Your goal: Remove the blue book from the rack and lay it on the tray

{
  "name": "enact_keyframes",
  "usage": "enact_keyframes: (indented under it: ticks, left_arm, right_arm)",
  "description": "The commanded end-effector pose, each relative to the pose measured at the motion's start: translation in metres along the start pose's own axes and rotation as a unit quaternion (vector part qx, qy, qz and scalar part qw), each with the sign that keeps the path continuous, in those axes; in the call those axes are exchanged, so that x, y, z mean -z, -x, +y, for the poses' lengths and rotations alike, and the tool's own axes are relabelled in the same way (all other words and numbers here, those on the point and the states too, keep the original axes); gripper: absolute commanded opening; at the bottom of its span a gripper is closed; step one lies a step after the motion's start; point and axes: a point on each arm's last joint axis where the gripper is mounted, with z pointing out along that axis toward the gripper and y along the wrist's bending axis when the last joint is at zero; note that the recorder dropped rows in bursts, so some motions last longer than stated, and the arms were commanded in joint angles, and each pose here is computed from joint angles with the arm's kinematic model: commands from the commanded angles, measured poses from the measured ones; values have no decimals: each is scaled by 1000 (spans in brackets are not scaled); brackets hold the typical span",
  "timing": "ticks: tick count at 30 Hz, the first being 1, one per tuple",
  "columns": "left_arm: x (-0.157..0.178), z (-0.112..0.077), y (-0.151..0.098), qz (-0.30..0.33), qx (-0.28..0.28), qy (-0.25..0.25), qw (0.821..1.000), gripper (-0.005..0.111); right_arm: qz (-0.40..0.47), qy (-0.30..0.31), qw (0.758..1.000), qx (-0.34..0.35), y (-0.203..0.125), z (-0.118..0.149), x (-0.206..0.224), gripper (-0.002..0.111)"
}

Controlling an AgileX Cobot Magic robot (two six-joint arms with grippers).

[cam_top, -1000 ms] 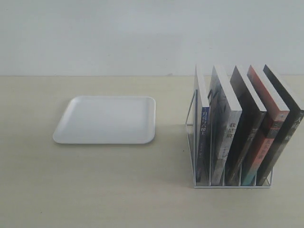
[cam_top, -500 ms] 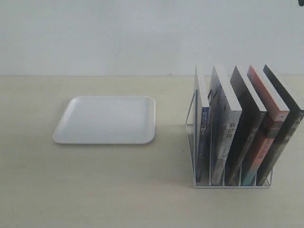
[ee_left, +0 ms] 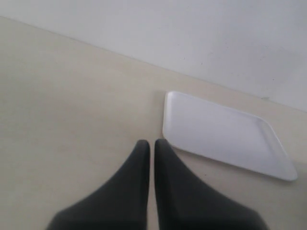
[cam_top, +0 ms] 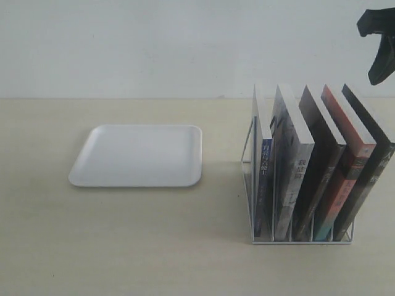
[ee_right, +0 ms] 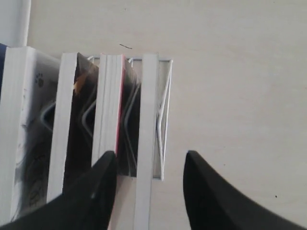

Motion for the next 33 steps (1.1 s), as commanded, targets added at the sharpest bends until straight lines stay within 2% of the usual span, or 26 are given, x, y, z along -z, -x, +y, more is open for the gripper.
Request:
enact_keyframes:
  ticks: [1,9,29,33]
  left_arm:
    - [0,-1,1,-7,0,-3,1000,4]
    - [0,-1,1,-7,0,-3,1000,4]
    - [0,-1,1,-7,0,-3,1000,4]
    - [0,-1,1,-7,0,-3,1000,4]
  right_arm:
    - [13,-9,1000,17,2,11,-9,43]
    - [47,-53,997,12,-8,3,-28,43]
    - [88,-45,995,-9,-23,2,-46,43]
    - [91,-24,995,-21,-23,7,-48,43]
